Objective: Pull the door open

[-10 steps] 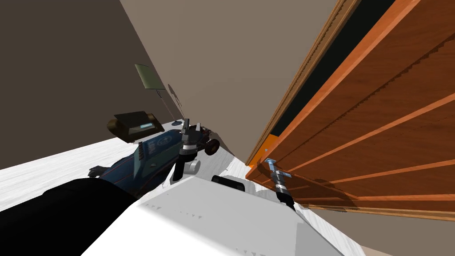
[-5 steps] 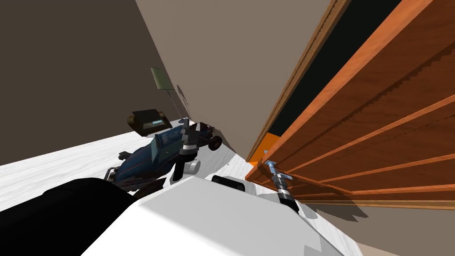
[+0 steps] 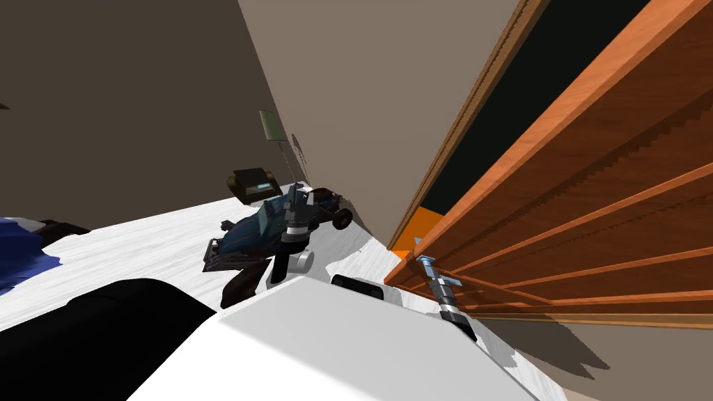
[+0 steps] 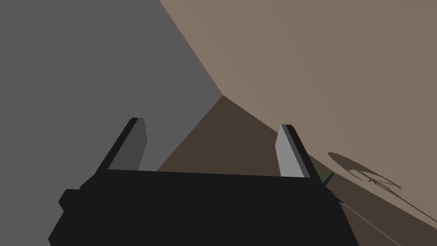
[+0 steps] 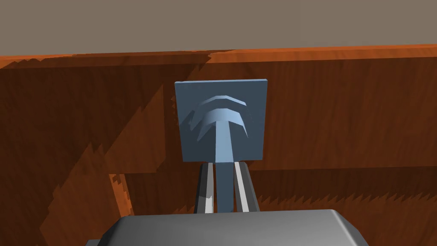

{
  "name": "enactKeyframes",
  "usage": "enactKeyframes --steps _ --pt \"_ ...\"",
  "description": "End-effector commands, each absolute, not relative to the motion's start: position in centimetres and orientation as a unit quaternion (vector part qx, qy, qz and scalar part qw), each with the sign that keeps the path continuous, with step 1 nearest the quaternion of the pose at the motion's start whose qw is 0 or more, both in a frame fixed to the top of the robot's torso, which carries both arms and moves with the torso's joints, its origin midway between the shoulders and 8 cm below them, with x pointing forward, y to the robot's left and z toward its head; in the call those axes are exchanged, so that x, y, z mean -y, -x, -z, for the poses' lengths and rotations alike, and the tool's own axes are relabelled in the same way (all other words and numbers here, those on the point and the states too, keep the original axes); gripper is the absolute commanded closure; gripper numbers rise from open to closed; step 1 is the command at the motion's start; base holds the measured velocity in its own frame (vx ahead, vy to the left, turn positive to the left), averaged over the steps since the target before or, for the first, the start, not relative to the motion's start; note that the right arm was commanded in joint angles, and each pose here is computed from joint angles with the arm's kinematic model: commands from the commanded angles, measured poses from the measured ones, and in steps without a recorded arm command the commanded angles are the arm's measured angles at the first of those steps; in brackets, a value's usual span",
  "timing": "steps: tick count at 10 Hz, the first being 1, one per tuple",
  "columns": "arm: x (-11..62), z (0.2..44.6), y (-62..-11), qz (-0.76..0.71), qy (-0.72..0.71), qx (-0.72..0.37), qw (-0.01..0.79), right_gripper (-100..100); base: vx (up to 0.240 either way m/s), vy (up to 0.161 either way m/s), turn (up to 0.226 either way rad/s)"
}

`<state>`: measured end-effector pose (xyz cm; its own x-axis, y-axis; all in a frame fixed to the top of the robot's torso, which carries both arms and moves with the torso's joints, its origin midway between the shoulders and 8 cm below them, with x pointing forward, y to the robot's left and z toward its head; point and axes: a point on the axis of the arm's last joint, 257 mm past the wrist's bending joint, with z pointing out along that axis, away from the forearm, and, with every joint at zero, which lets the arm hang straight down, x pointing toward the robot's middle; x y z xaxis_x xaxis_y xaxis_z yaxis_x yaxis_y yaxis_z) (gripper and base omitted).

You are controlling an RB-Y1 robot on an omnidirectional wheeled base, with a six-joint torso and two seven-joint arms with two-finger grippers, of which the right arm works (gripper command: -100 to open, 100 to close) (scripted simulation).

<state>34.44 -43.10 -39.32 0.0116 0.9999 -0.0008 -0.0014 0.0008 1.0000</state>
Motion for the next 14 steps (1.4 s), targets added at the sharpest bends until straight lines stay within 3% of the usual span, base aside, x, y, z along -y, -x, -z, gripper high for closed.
enactKeyframes --steps 1,14 --pt "43.4 39.5 -33.1 -0.499 -0.501 -0.500 0.500 100 -0.208 -0.075 0.146" --pt "44.2 39.4 -27.7 -0.511 -0.490 -0.511 0.488 100 -0.190 -0.064 0.167"
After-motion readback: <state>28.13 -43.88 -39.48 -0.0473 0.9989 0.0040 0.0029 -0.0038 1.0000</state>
